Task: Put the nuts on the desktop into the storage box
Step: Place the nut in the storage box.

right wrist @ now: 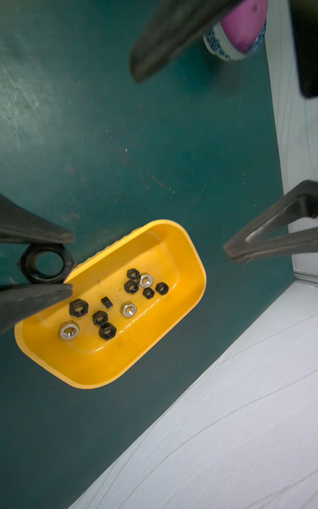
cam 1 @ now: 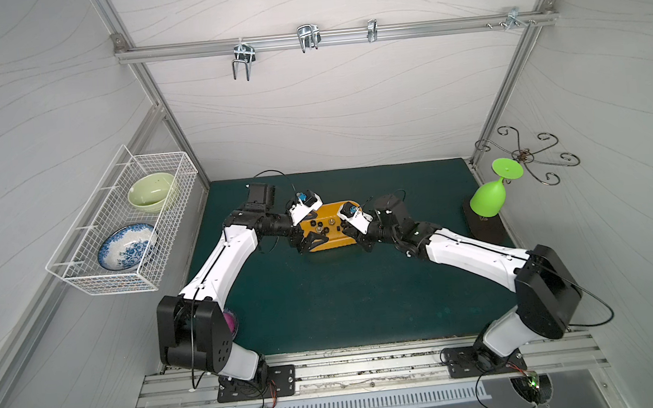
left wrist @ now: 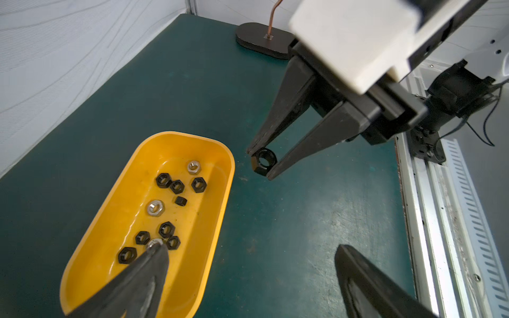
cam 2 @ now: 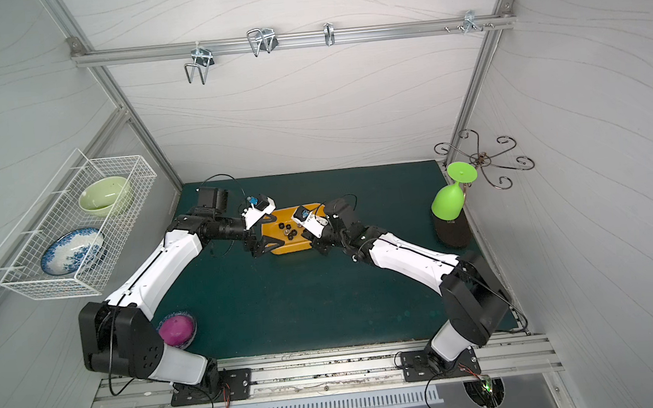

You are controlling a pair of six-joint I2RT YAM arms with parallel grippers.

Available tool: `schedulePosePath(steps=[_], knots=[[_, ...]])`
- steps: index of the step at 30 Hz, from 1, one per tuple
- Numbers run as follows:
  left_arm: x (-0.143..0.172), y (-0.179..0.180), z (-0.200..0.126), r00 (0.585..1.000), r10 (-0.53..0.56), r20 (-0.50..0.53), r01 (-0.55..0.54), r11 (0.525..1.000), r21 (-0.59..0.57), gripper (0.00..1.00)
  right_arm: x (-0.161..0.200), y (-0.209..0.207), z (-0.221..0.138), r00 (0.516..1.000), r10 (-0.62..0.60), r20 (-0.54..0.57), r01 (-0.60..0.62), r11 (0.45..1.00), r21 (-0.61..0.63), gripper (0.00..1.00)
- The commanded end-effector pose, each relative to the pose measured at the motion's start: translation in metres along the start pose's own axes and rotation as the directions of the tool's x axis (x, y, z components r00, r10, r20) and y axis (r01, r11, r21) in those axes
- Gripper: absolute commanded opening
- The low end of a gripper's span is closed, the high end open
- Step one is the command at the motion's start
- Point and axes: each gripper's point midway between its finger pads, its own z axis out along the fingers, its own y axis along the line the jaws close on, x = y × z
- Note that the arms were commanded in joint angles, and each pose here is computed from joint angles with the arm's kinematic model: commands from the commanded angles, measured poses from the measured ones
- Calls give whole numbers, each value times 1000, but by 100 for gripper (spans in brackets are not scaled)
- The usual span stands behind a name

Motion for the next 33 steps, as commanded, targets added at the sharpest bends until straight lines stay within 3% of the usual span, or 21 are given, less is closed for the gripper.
schedulePosePath(steps=[1,15,33], knots=[[-14,19,3,1000,-12,17,14,997,-72,99,-2,-14,11,999,39,5,-39,999,14,16],[8,50,23,996,-94,-3,91,973,-210,99,27,-48,66,986,155,-59,-154,988,17,17],[27,50,36,988,-150,-22,143,973,-181,99,62,-72,104,969,174,-173,-168,985,48,17]])
